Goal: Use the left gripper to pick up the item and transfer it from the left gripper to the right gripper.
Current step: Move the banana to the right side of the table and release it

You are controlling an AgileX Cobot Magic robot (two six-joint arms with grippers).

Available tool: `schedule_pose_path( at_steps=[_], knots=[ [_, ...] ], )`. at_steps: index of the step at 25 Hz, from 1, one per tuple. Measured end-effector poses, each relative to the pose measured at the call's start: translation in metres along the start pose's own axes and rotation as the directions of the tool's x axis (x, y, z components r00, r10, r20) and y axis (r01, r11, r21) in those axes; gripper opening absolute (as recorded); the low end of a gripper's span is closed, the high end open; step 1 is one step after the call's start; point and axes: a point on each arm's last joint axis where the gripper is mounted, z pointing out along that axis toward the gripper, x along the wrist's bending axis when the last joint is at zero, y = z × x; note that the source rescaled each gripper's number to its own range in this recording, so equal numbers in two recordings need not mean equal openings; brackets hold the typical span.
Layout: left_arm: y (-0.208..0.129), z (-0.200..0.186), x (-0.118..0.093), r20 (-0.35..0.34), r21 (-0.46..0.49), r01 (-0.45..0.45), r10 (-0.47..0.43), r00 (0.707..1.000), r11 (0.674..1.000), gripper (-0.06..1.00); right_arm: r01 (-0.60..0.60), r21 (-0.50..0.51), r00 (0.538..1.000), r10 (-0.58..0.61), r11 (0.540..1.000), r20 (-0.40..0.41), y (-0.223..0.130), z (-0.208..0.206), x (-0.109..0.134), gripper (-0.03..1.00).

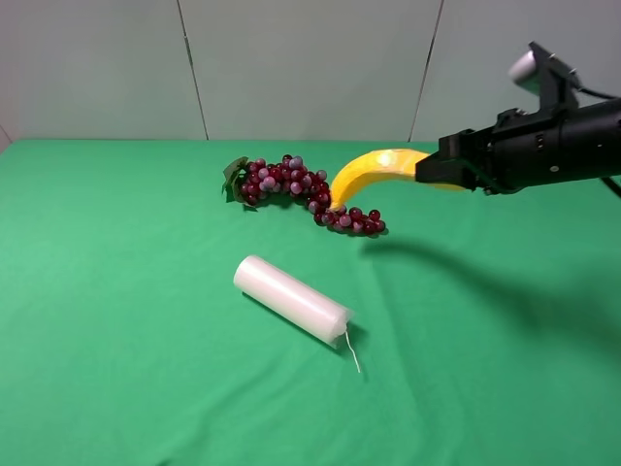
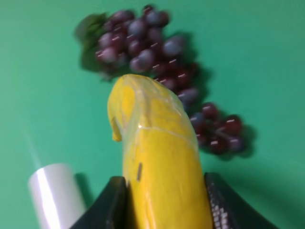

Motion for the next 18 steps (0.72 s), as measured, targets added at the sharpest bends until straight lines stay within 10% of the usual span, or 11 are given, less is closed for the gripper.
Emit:
schedule_pose_path(
  at_steps=[18],
  knots=[
    [0.000,0.000,0.000,0.000,0.000,0.000,0.000,1.000,1.000,0.92,-0.110,0.004,0.948,0.104,0.994,0.299,-0.003,-0.054,-0.056,0.00]
  ],
)
